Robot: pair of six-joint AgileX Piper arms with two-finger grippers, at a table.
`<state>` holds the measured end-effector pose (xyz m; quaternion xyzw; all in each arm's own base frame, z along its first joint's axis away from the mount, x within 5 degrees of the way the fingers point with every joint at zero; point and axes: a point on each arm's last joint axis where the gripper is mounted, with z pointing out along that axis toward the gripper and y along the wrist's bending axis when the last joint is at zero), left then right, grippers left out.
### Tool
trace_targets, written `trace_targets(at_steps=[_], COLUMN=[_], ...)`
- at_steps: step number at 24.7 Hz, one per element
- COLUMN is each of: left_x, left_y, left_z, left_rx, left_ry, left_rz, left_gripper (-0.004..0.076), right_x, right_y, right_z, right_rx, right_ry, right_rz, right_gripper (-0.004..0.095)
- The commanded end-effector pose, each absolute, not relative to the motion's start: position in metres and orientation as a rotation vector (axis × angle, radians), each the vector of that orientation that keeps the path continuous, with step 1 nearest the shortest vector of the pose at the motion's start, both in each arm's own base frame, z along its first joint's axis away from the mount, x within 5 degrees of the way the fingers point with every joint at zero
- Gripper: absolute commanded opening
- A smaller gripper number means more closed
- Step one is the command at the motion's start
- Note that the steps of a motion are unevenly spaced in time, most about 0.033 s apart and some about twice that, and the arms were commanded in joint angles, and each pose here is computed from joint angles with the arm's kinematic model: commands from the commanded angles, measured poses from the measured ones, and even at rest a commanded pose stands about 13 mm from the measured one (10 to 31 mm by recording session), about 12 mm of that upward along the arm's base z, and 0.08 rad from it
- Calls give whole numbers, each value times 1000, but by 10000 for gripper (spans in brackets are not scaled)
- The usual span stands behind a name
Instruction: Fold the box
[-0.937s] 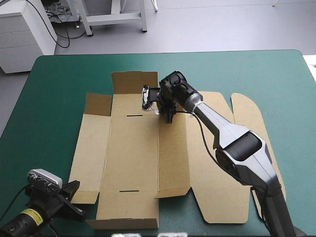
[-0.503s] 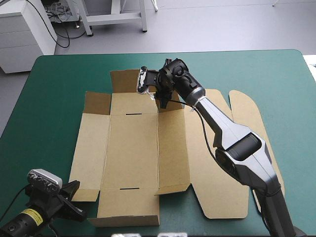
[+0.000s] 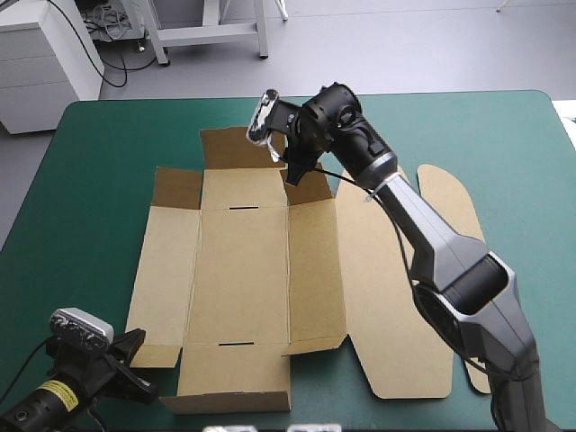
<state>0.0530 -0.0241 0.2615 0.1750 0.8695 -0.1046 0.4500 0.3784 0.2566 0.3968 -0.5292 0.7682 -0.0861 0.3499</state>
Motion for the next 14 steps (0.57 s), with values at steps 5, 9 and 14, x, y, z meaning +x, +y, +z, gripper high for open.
trace_targets(at_steps=[5, 9, 14], left_x=[56, 56, 56], left_y=[-26, -26, -26], left_z=[276, 276, 276], left_rx=[412, 412, 412], left_ry=[2066, 2066, 2066], left_rz=[-290, -290, -290], left_gripper=[-8, -8, -8], right_x=[306, 276, 215], right_y=[209, 187, 141], right_z=[511, 540, 536], right_rx=[-979, -849, -819], right_ry=[1896, 1873, 1965], right_rz=[-17, 55, 78], right_gripper=[124, -12, -12])
